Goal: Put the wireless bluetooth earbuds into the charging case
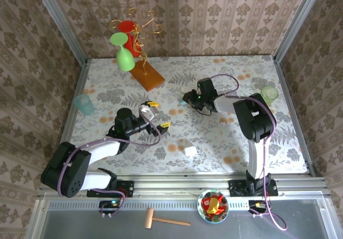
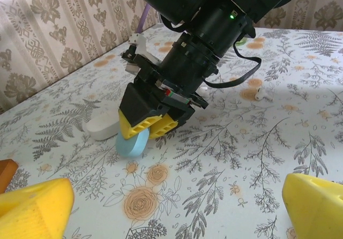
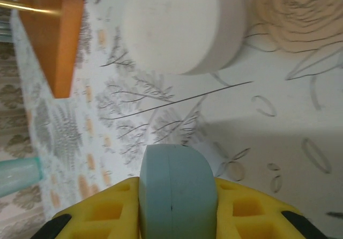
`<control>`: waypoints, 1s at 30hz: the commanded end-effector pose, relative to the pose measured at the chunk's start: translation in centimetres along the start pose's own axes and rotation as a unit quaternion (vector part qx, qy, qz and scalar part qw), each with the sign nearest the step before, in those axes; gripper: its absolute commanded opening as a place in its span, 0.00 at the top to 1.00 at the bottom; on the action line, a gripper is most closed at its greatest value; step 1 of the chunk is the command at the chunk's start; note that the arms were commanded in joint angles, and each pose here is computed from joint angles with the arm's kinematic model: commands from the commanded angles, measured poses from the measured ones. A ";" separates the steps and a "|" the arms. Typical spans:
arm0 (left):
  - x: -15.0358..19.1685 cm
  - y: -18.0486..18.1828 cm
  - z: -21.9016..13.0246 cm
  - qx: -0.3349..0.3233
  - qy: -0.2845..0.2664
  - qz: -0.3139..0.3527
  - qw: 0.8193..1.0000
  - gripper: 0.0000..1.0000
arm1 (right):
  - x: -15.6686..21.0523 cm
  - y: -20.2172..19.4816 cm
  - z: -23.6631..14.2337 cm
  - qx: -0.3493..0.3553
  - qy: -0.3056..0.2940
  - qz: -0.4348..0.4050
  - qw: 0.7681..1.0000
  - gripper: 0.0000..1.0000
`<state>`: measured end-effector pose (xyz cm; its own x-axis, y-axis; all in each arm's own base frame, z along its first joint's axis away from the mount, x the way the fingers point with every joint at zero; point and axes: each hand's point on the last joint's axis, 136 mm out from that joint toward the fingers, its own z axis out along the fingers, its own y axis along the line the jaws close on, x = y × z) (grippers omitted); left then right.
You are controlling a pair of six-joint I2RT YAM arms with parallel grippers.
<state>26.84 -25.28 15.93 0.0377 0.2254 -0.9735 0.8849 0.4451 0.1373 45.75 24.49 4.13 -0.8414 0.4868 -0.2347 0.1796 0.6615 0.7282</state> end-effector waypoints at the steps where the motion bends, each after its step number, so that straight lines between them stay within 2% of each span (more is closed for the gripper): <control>1: 0.1 -0.1 0.0 0.002 0.003 0.015 1.000 0.00 | -0.9 -0.8 0.2 0.038 -0.019 -0.023 0.999 0.80; 4: -0.1 0.1 0.1 -0.001 0.002 0.008 1.000 0.00 | -1.2 -1.4 -0.7 0.064 -0.030 -0.038 0.997 0.67; 7: -0.5 0.3 -0.1 -0.007 -0.002 0.003 1.000 0.00 | -1.6 -1.3 -2.6 0.083 -0.046 -0.065 0.993 0.42; 10: -0.8 0.9 -0.3 -0.024 -0.004 -0.002 1.000 0.00 | -1.5 -1.3 -5.3 0.109 -0.060 -0.099 0.987 0.24; 13: -0.8 1.5 -0.4 -0.037 -0.002 -0.014 0.999 0.00 | -0.3 -1.8 -8.4 0.139 -0.071 -0.137 0.978 0.12; 16: -0.8 2.3 -0.5 -0.050 0.002 -0.033 0.998 0.00 | 1.6 -2.6 -11.3 0.178 -0.067 -0.173 0.966 0.04; 22: -0.9 3.3 -0.7 -0.070 -0.002 -0.058 0.996 0.00 | 8.4 -3.0 -15.3 0.216 -0.014 -0.266 0.939 0.02; 23: -0.7 4.5 -1.2 -0.088 0.001 -0.066 0.994 0.00 | 9.4 -3.2 -15.7 0.224 -0.005 -0.273 0.936 0.01; 27: -0.7 5.4 -1.5 -0.108 0.008 -0.073 0.991 0.00 | 14.1 -4.5 -16.5 0.270 0.039 -0.283 0.920 0.01; 30: -0.8 5.7 -1.7 -0.118 0.009 -0.074 0.990 0.00 | 17.3 -4.5 -16.7 0.272 0.057 -0.285 0.917 0.01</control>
<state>30.24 -21.78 15.94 -0.1053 0.1896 -0.9762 0.7725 0.6338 0.0398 24.58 22.39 8.79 -0.8941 -0.0702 -0.4423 -0.1608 0.9721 0.1706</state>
